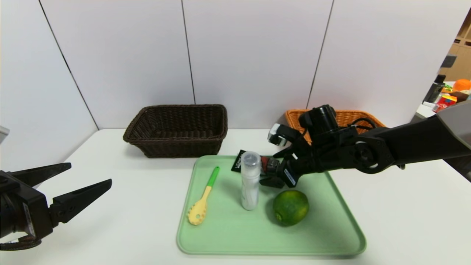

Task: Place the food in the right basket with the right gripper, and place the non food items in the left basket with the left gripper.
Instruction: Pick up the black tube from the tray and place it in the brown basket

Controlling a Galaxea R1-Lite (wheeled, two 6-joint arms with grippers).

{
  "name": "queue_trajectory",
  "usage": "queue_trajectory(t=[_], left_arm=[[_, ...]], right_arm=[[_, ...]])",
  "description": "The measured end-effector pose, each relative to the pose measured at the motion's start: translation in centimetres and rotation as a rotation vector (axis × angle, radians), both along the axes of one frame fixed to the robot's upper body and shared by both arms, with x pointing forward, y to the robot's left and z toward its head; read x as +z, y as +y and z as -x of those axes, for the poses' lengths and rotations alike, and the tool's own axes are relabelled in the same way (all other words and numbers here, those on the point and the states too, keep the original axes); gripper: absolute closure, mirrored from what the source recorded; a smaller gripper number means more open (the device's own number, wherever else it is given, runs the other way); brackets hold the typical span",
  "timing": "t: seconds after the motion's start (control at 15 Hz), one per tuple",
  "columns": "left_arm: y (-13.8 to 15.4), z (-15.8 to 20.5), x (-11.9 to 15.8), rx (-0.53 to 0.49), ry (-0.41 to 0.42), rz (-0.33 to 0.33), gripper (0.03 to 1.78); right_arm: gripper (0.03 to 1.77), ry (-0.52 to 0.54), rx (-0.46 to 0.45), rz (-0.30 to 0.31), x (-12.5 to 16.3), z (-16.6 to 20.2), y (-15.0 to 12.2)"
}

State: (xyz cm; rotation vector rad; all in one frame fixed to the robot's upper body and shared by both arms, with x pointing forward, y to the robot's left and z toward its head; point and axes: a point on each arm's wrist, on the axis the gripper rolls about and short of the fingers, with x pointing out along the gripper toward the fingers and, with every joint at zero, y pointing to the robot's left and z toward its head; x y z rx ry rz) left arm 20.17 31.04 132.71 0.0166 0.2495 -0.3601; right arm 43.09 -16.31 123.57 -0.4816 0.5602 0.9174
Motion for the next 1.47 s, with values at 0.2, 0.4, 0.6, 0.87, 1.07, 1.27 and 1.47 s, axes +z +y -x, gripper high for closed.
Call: queue_trajectory(t=[0.2, 0.4, 0.6, 0.87, 1.07, 1.27, 1.47], left_arm=[[0.00, 0.00, 0.00, 0.000, 0.000, 0.000, 0.12], [0.00, -0.02, -0.01, 0.000, 0.001, 0.000, 0.12], [0.00, -0.02, -0.01, 0.000, 0.001, 0.000, 0.12], [0.00, -0.01, -0.08, 0.000, 0.004, 0.000, 0.12], [0.00, -0.02, -0.11, 0.000, 0.005, 0.001, 0.12], [0.00, -0.02, -0.13, 0.000, 0.005, 0.001, 0.12], [0.00, -0.02, -0.09, 0.000, 0.004, 0.001, 0.12]], right_arm=[[0.10, 0.008, 0.000, 0.004, -0.35, -0.05, 0.02], [0.10, 0.012, 0.000, 0.006, -0.50, -0.08, 0.04], [0.28, 0.012, 0.000, 0.006, -0.52, -0.10, 0.05], [0.86, 0.012, 0.001, 0.006, -0.54, -0.11, 0.09], [0.98, 0.010, 0.000, 0.010, -0.54, -0.09, 0.21], [0.98, 0.006, -0.001, 0.013, -0.54, -0.06, 0.33], [0.98, 0.002, 0.004, 0.012, -0.43, 0.04, 0.48]])
